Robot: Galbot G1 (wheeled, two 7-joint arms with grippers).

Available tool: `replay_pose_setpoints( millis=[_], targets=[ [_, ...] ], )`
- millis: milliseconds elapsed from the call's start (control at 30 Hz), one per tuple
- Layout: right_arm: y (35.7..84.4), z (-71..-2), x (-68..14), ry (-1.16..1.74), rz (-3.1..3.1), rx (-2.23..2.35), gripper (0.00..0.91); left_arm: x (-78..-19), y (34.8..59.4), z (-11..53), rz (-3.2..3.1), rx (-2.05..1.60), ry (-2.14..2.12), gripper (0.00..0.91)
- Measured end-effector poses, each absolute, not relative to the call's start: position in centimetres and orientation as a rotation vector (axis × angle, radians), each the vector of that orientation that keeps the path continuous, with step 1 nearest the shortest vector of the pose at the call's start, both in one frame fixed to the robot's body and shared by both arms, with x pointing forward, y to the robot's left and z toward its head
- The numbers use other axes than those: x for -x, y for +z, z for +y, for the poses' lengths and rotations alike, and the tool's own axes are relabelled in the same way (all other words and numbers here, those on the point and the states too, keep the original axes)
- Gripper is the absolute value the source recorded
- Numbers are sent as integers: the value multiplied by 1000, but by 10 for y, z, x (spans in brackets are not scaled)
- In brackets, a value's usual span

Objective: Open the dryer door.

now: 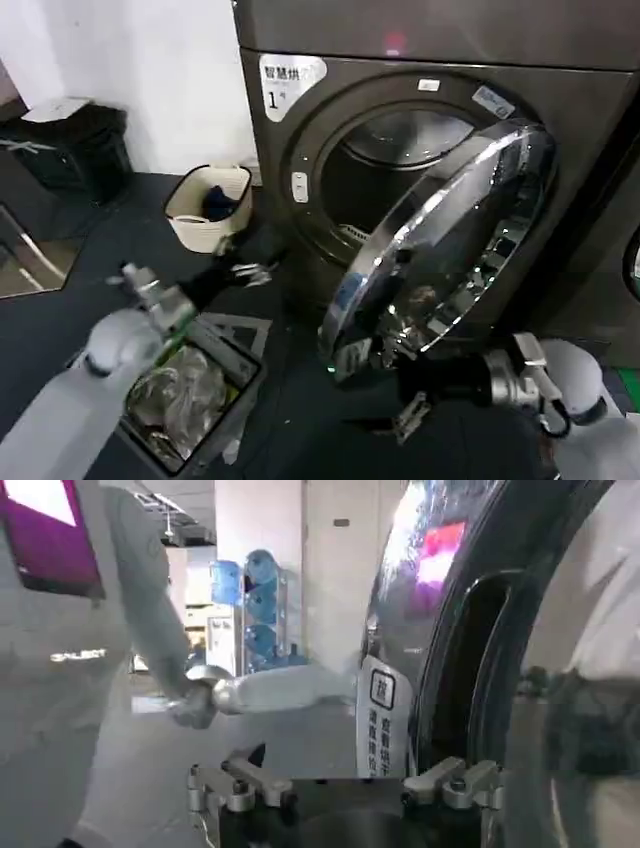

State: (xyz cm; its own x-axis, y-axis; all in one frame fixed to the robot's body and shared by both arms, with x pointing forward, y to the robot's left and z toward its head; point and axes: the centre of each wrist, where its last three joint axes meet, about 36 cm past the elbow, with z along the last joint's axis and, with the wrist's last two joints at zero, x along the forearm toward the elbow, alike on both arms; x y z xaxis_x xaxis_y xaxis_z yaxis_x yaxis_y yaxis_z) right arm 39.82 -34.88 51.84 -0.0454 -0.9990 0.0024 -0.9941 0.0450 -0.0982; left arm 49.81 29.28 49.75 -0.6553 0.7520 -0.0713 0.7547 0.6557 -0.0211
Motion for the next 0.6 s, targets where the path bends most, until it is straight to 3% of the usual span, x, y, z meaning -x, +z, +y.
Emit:
replay_pose_setpoints(
  millis=[267,600],
  targets=[
    [528,-419,-386,-66,2380,1860,907,-535,488,239,2726,-1502,-50,907],
    [556,-516,-334,-146,2604,1270,907,-538,485,178,2570,-1778,-39,907]
  ],
)
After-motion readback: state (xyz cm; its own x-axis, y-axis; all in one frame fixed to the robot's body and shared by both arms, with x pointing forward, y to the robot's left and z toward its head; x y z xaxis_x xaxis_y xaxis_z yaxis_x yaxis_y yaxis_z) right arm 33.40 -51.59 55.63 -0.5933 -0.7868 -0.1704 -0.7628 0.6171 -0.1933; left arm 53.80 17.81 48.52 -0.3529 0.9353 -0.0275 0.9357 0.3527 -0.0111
